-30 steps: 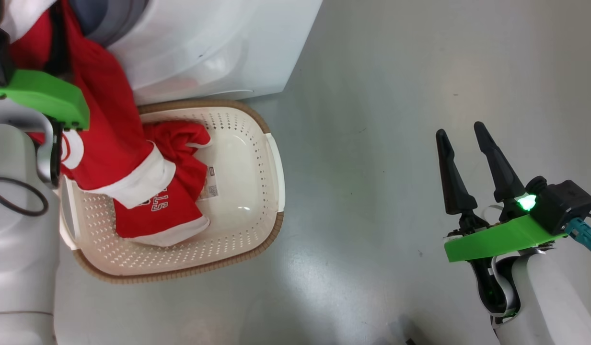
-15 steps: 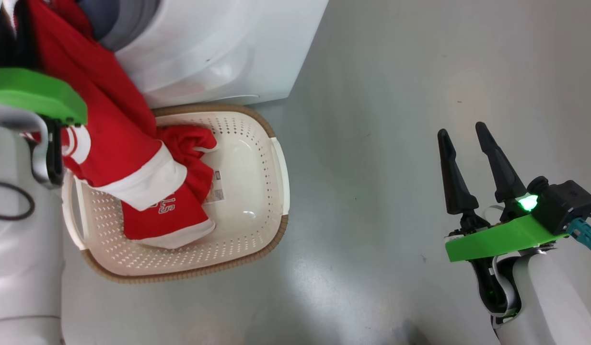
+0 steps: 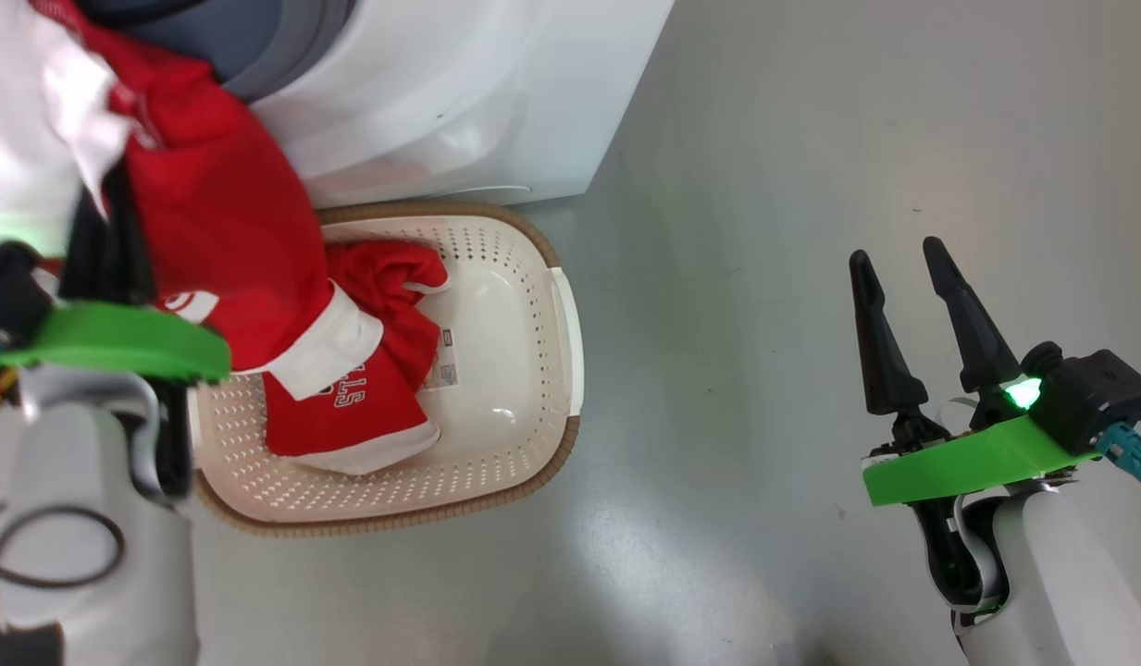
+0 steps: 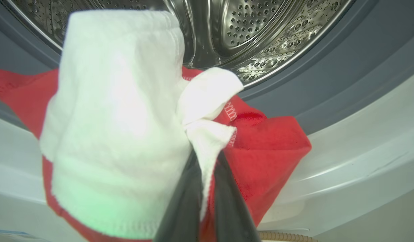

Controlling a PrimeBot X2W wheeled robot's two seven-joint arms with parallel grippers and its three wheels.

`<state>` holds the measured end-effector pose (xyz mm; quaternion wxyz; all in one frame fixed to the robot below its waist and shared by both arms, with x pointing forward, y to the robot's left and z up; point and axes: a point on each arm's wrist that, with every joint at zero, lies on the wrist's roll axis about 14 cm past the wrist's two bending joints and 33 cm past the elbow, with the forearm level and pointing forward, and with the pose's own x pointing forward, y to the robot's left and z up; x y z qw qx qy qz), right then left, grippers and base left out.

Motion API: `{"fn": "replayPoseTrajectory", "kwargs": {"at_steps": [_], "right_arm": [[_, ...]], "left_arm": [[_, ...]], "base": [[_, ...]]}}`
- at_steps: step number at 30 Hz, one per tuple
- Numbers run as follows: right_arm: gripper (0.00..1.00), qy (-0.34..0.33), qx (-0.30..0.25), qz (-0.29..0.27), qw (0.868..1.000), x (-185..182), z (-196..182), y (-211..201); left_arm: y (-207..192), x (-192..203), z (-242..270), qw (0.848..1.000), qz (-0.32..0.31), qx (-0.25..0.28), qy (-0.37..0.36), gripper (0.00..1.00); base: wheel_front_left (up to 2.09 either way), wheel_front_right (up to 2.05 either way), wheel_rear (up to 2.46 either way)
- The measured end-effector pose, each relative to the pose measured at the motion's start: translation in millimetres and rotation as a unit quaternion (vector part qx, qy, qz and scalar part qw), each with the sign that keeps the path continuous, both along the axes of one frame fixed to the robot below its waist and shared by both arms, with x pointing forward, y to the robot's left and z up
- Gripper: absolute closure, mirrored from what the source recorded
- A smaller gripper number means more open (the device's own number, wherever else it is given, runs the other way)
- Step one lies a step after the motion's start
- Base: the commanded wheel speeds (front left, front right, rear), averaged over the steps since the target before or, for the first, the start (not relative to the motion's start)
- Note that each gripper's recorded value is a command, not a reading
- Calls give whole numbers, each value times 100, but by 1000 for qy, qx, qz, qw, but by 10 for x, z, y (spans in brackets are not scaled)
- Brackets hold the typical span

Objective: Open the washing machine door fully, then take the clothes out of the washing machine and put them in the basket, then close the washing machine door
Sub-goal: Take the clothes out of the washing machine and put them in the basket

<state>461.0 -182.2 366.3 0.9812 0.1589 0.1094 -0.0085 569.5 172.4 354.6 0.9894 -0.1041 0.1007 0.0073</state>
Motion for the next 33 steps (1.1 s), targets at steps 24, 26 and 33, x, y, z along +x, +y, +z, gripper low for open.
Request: {"fn": "replayPoseTrajectory", "kwargs": {"at_steps": [24,26,33], "right_arm": [[0,32,-5,-3,999,12,-309,-46],[0,30,-6,-5,1000,42,-316,-63],[0,39,-10,-8,999,41,-399,-99]], "left_arm": [[-663,-861,-1342,972,-100,-16,213,100],[-747,-913,-1434,967,-114,-16,228,100],[-911,-1063,-1667,952,-141,-22,270,100]], "base": [[0,0,0],[0,0,0],[0,0,0]]}}
